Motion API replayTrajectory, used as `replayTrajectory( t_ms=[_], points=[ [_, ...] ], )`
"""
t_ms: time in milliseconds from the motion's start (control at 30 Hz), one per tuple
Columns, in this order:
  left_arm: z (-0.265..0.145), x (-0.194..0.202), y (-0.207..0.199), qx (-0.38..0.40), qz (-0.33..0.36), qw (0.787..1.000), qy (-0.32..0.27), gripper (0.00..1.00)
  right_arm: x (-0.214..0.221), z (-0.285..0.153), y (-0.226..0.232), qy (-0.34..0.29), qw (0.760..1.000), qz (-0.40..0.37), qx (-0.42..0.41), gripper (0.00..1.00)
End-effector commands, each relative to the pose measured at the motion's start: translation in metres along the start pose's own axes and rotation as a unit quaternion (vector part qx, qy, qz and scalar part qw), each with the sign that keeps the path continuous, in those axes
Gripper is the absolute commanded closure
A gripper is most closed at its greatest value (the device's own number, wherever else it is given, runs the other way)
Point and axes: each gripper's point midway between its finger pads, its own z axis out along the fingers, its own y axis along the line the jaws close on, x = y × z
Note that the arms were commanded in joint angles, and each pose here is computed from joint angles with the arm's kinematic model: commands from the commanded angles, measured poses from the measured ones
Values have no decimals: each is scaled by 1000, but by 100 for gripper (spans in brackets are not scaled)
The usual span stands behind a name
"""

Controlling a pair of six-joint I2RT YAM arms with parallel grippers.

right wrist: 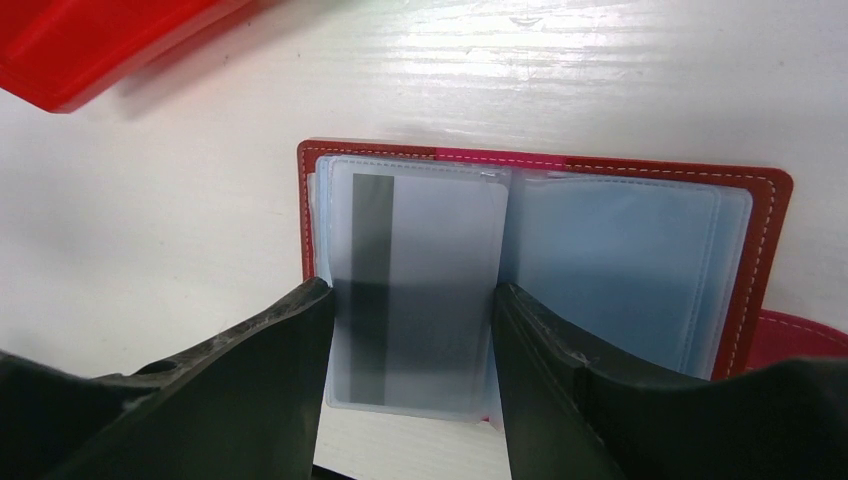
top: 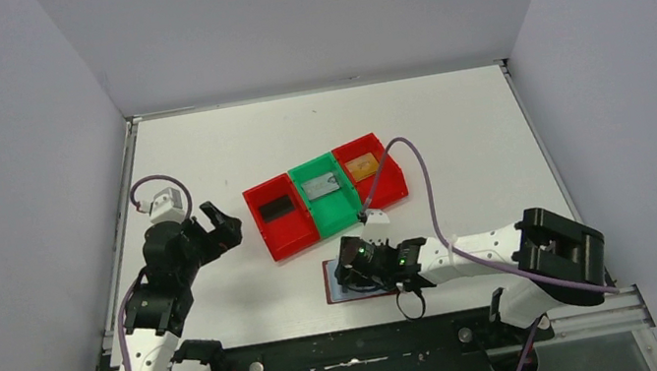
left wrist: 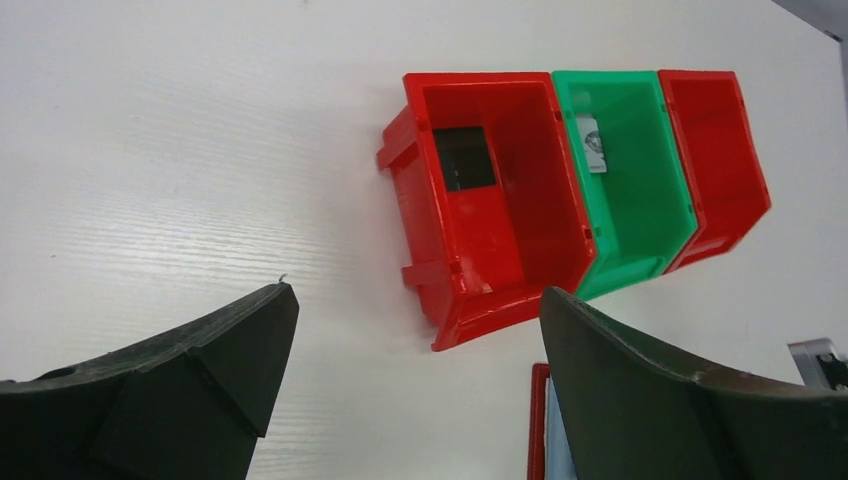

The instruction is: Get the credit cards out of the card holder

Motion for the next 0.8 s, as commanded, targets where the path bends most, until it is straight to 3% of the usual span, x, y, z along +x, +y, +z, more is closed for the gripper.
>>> replayTrajectory(
  t_ms=[0,100,167,233,467,767],
  points=[
    [-4,-3,-40,108,-11,994,2,7,-19,-9,37,-17,992,52,-116,57],
    [-11,13,-70,198,-49,978,41,13,-19,-11,36,-17,988,65,-137,56],
    [-21,27,-98,289,-58,953,78,16,-18,-10,32,-16,987,72,-144,56],
    [-28,42,-112,328,-59,935,122,18,-18,-9,30,-13,986,77,-145,55],
    [-31,100,-134,322,9,924,207,20,-16,-7,30,-7,982,90,-167,54],
    [-23,163,-150,325,-33,908,263,21,-15,-6,20,-9,980,109,-166,52]
  ],
)
